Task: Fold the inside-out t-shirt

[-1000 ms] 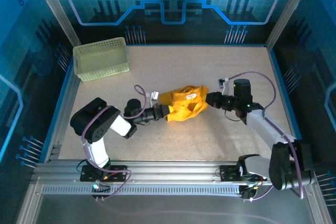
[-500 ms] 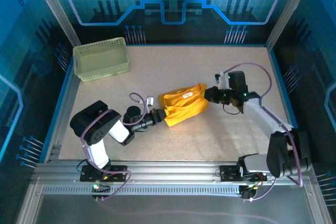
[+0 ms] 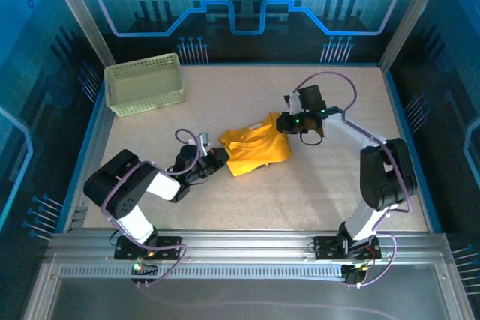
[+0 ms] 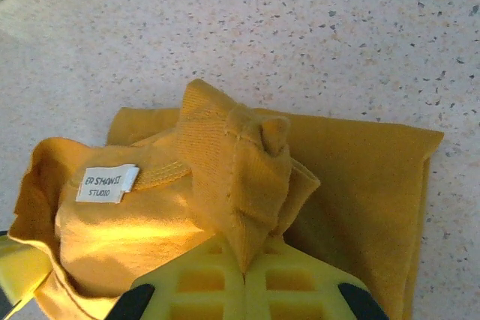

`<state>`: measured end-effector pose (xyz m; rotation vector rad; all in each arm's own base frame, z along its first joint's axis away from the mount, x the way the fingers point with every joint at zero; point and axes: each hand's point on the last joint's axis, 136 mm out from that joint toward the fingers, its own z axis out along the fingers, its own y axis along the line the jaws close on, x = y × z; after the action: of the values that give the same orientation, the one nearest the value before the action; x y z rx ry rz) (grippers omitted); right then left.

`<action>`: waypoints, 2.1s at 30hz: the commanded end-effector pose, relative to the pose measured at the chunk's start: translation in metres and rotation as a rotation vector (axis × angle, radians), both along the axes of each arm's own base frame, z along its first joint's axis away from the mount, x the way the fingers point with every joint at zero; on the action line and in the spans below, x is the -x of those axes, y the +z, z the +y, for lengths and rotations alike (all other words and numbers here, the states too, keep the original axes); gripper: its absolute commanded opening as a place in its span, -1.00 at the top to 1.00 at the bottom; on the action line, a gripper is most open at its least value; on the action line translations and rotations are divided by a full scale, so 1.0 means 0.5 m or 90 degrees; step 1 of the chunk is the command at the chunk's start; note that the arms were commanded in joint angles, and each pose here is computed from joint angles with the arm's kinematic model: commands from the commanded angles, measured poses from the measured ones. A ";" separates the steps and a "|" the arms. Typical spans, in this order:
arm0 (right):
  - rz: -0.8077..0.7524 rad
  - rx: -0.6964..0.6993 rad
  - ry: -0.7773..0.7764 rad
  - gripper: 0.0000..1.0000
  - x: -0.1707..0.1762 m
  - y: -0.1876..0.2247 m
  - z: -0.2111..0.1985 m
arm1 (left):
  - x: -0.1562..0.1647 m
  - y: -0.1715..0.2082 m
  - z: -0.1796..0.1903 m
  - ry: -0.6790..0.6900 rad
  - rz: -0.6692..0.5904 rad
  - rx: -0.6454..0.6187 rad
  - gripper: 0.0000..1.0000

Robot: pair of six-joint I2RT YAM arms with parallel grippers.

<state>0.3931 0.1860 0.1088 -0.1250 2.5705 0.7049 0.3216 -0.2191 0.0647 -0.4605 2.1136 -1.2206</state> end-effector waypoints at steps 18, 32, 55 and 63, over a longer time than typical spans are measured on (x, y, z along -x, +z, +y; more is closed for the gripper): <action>-0.010 0.131 -0.063 0.07 -0.033 0.003 -0.056 | -0.033 0.019 0.070 0.056 0.049 -0.209 0.03; -0.037 0.098 0.009 -0.08 0.018 0.059 0.053 | -0.043 0.140 -0.021 -0.004 -0.009 -0.255 -0.28; -0.093 0.292 -0.013 -0.46 0.030 0.053 -0.009 | -0.138 0.150 0.039 0.029 -0.012 -0.410 -0.42; -0.083 0.360 0.044 -0.62 0.110 -0.024 0.066 | -0.076 0.144 0.124 0.111 0.009 -0.380 -0.52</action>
<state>0.3507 0.2293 0.1337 -0.4091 2.4940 0.1189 0.3722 -0.1824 0.1633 -0.2796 2.2142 -0.5335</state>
